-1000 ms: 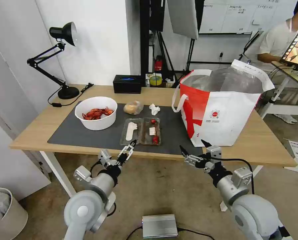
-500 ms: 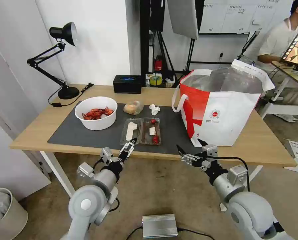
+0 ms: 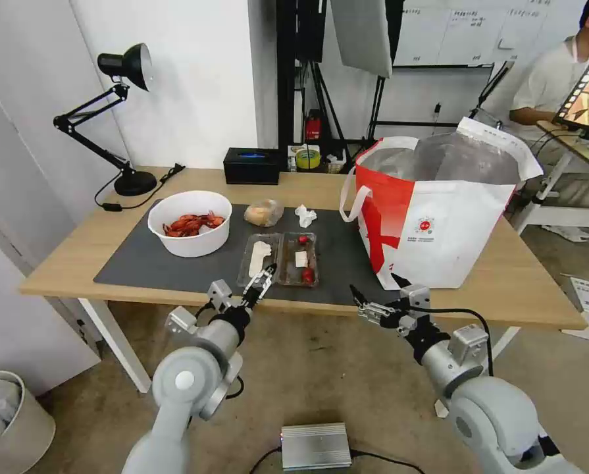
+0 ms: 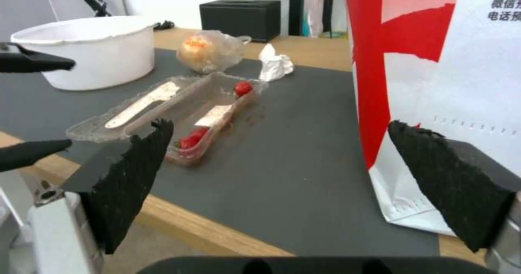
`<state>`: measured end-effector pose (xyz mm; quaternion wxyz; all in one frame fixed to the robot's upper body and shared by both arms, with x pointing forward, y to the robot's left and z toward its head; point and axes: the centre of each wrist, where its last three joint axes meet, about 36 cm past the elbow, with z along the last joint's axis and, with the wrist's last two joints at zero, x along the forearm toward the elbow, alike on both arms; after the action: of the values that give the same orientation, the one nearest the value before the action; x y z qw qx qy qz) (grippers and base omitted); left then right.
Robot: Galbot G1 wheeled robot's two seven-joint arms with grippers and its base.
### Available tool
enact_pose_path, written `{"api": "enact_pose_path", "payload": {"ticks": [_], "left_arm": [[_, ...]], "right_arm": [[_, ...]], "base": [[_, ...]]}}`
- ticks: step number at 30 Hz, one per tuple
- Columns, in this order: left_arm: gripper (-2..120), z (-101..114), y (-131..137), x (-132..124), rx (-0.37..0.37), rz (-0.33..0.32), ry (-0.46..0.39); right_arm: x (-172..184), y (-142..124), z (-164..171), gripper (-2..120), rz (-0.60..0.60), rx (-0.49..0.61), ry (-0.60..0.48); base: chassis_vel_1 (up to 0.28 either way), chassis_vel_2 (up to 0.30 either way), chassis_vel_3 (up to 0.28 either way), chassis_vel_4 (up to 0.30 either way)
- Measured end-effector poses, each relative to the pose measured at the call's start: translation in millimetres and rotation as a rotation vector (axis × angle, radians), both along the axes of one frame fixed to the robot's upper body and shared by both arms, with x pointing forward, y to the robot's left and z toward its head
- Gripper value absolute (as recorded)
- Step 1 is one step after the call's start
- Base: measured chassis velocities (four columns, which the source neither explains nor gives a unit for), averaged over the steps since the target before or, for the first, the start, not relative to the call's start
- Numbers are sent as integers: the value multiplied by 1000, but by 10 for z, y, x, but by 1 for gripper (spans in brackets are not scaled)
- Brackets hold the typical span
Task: Pick up the trash from the table and place it into the takeout bag.
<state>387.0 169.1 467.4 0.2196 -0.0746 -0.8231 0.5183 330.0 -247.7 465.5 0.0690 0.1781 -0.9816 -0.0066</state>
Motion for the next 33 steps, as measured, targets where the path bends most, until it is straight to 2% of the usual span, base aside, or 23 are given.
{"api": "enact_pose_path", "payload": {"ticks": [12, 33], "left_arm": [[100, -29, -132, 158, -5, -13, 16], [100, -90, -84, 218, 18, 4, 39]], "right_arm": [[12, -22, -22, 100, -11, -2, 5], [16, -2, -35, 100, -11, 2, 7]], "base": [[0, 0, 0, 0], [0, 0, 0, 0]]}}
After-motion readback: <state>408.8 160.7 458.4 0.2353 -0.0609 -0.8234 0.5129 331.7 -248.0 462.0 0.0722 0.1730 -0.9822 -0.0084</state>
